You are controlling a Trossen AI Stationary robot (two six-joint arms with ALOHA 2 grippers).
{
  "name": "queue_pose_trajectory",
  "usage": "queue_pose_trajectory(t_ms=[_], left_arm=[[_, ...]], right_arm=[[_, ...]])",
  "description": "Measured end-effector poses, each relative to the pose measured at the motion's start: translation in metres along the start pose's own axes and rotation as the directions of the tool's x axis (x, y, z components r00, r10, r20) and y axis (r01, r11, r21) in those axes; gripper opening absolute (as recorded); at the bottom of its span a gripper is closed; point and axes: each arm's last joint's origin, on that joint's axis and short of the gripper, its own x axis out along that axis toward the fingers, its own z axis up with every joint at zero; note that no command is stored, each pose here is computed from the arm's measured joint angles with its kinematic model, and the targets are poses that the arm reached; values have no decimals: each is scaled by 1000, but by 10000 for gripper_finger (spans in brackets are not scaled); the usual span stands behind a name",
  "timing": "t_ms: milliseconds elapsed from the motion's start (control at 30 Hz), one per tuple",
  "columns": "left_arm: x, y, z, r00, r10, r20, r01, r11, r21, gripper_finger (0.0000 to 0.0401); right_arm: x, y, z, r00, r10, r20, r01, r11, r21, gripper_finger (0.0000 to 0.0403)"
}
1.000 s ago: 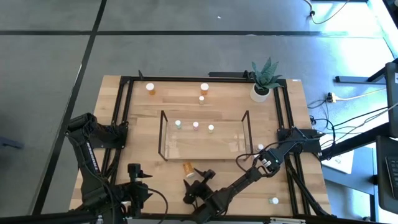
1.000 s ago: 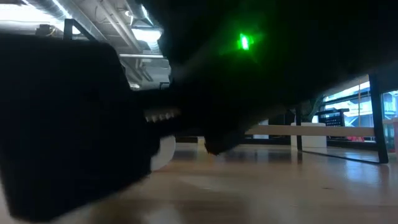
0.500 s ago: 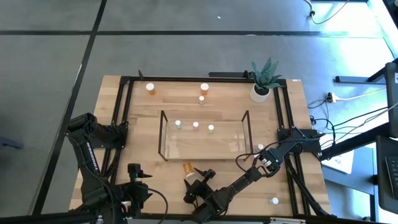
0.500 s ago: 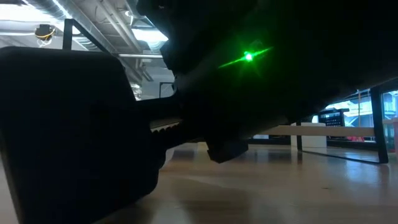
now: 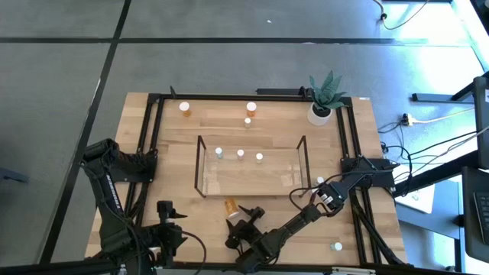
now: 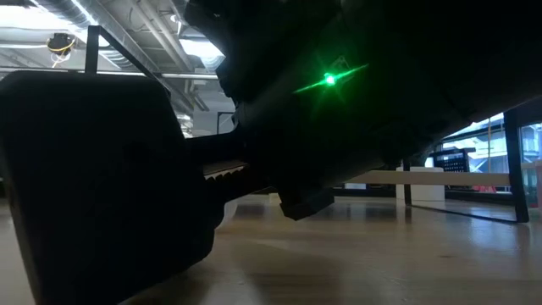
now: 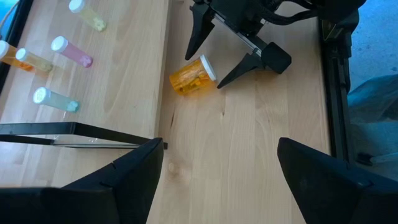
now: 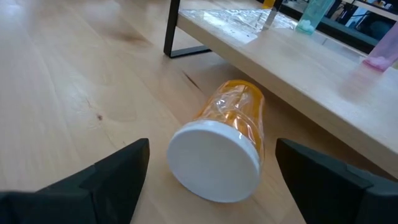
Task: Pick and place medicine bottles onto shelf by color
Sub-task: Put the bottom orange pill bottle on the shelf
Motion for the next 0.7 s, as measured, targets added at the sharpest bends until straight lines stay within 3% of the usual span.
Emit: queue_pose_trajectory(t_ms=[200,700], left_arm=[[0,0,0,1000,0,0,0,1000,0,309],[0,0,0,1000,0,0,0,1000,0,309]], right_arm=[[0,0,0,1000,-2,0,2,1000,-3,345],[1,0,0,1000,-2,2,2,1000,-2,267]])
